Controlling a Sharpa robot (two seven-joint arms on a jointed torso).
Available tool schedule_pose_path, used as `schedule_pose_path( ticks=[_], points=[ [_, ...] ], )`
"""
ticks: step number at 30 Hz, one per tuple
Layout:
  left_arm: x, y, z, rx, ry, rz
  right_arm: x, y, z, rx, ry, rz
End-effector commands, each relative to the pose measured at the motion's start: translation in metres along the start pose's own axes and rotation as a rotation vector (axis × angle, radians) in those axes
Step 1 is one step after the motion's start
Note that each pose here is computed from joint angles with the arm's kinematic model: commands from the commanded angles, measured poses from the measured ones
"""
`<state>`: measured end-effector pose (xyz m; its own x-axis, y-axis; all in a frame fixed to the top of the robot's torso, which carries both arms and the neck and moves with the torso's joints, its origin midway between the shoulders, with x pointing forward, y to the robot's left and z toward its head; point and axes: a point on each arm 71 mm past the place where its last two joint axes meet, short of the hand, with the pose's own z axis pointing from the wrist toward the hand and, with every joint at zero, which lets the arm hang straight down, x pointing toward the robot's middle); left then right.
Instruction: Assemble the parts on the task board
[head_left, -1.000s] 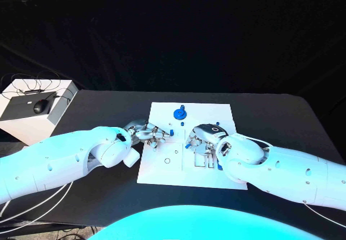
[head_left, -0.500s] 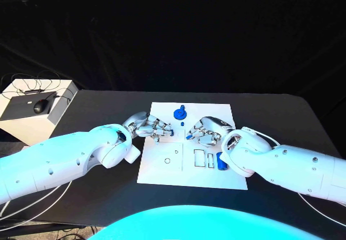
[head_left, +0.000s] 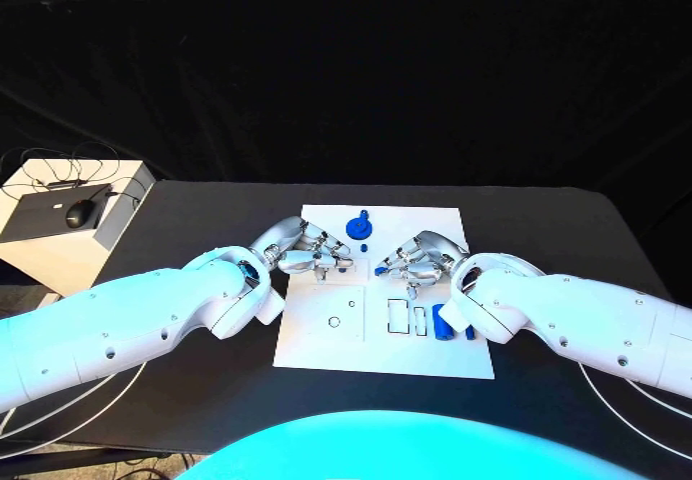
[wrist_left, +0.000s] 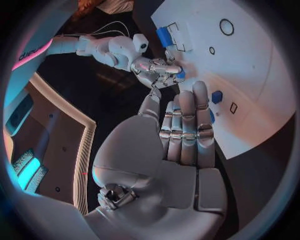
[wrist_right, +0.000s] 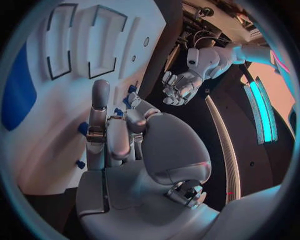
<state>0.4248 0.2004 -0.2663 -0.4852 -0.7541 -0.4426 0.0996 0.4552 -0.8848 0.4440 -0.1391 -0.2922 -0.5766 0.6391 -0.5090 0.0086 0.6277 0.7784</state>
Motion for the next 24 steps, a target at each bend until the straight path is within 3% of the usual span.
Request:
schedule_pose_path(
  ticks=[1,9,24],
  points=[
    [0.0030,-0.0039,0.0021,0.037,-0.008,0.089,0.002,-0.001,-0.001,0.016,0.045,0.174],
    [0.0103,-0.0054,0.0071,0.014,0.006,0.158,0.003,0.002,-0.003,0.011,0.060,0.277],
    [0.0184,-0.0081,0.0115,-0.006,0.027,0.167,0.007,0.007,-0.008,-0.007,0.096,0.305]
  ],
)
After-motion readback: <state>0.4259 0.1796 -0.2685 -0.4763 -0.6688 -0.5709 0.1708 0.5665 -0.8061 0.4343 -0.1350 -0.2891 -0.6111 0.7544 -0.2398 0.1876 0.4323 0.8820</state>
